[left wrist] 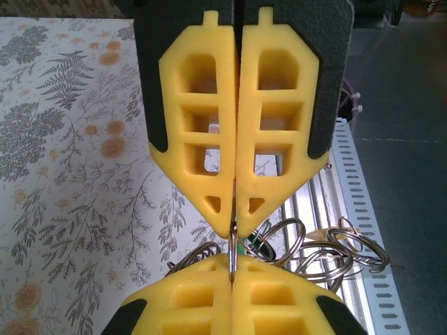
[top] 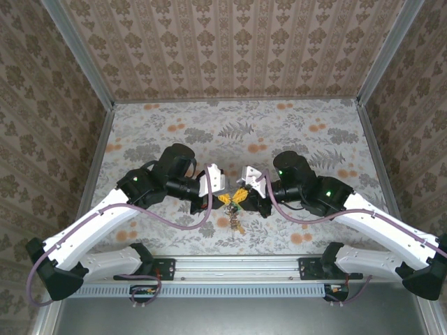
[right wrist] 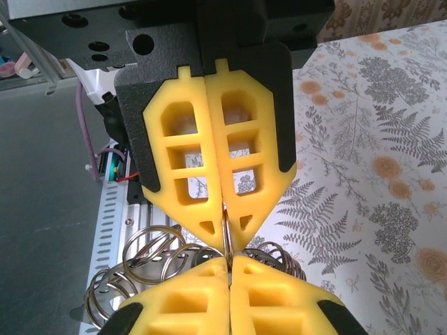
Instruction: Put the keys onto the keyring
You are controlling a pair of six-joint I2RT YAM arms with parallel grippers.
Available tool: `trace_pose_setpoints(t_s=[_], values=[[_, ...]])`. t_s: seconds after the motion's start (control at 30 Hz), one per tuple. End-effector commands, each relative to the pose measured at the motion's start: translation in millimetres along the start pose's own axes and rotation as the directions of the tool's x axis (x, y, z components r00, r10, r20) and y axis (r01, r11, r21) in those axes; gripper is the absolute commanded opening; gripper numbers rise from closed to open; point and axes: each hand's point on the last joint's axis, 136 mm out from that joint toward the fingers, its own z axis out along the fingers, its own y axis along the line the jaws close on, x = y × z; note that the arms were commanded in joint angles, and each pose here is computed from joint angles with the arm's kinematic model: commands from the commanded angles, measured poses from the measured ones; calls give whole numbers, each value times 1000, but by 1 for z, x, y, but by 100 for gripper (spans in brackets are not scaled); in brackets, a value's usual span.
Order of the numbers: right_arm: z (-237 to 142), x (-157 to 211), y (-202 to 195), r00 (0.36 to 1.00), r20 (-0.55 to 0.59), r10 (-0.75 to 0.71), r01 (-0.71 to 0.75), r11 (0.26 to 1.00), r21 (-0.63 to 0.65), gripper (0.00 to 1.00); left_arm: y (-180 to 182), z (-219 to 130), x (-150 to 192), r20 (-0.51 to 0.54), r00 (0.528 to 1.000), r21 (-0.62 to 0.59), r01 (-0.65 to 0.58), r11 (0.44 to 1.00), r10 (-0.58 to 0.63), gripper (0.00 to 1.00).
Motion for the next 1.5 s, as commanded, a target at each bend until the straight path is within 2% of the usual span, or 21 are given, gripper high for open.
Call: trace_pose_setpoints(t_s=[0.0,0.17,0.4,1.0,1.17,1.47], values=[[1,22,11,997,-68,46,-49,997,-51,6,8,-11,-25,96,993,-53,-63,997,68,0],[2,24,6,996,-76,51,-53,998,-32,0,6,-13,-28,102,992,-50,-65,997,70,0],[6,41,-8,983,-165,84,-78,996,40,0,5,-14,-27,106,992,-52,-67,996,72,0],[-7,22,2,997,-48,64,-64,998,14,0,3,-16,-27,110,991,-56,-68,996,74,0],[-11,16,9,998,-7,59,-59,998,-9,13,2,-18,-27,114,990,-60,-73,996,80,0],[-10,15,14,999,0,54,-54,997,-47,13,-4,-19,-30,135,988,-35,-75,997,79,0]])
